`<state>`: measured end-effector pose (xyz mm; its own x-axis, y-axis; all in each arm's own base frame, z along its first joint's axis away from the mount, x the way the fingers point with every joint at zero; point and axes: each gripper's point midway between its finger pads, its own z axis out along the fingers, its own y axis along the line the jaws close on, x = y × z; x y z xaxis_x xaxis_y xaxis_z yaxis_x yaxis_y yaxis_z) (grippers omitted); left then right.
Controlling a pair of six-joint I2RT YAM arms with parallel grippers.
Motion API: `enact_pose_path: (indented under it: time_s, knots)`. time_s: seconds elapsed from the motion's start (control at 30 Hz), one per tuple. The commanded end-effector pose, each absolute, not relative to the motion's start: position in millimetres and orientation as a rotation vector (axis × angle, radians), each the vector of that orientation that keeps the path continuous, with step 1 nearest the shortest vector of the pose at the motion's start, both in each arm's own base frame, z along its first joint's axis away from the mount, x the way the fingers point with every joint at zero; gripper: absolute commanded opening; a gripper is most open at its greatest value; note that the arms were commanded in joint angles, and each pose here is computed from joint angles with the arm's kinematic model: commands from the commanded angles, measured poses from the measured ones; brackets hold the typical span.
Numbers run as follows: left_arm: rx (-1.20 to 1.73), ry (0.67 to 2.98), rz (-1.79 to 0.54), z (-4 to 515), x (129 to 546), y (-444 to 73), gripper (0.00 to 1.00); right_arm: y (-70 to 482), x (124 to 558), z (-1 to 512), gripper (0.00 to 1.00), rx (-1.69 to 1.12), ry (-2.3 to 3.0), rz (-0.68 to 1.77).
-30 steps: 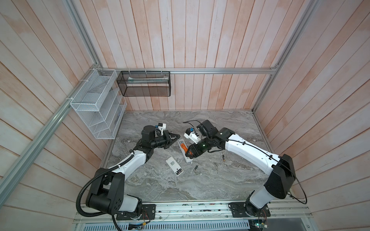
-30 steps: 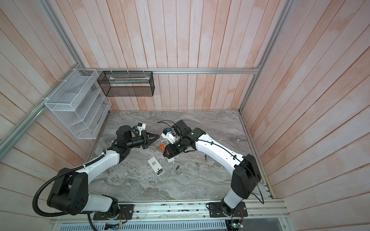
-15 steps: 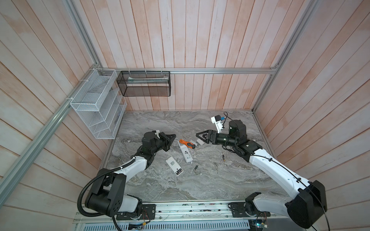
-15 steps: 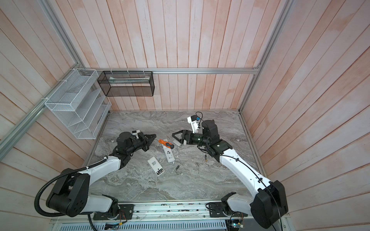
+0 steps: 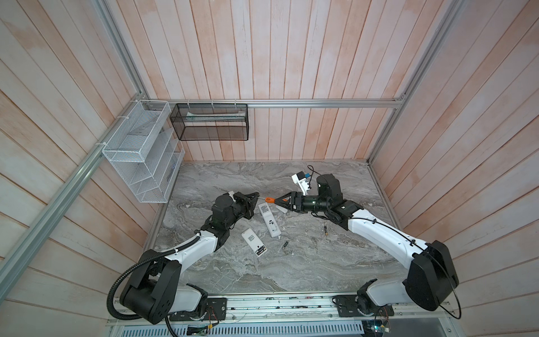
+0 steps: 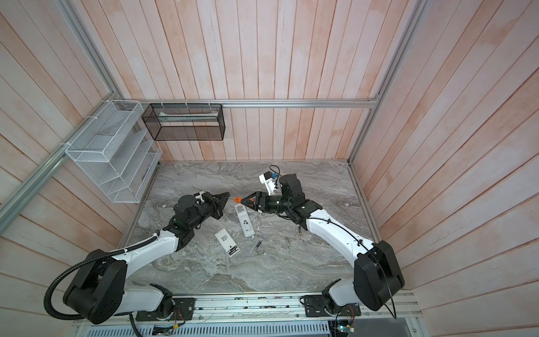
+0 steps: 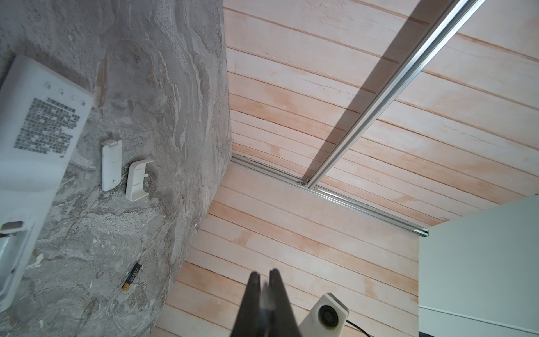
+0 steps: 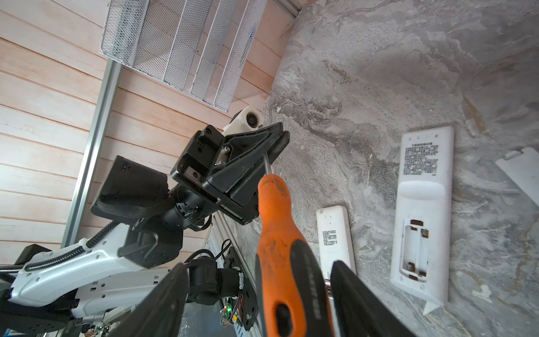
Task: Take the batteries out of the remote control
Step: 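Lower the screwdriver tip toward the short remote's batteries with the right gripper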
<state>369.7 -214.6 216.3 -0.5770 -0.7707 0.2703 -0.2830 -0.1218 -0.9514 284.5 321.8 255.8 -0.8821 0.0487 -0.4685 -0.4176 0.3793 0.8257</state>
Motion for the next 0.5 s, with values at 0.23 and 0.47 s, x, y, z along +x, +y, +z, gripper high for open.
enact_pose_path:
  time_s: [0.23, 0.47]
  knots:
    - [-1.136, 1.716, -1.798, 236.0, 375.8, -220.8, 0.0, 332.6, 288.8, 259.5, 0.57, -0.344, 2.22, 1.566]
    - [-1.134, 1.732, -1.811, 232.6, 372.4, -224.1, 0.0, 335.0, 291.7, 258.8, 0.5, -0.344, 2.218, 1.571]
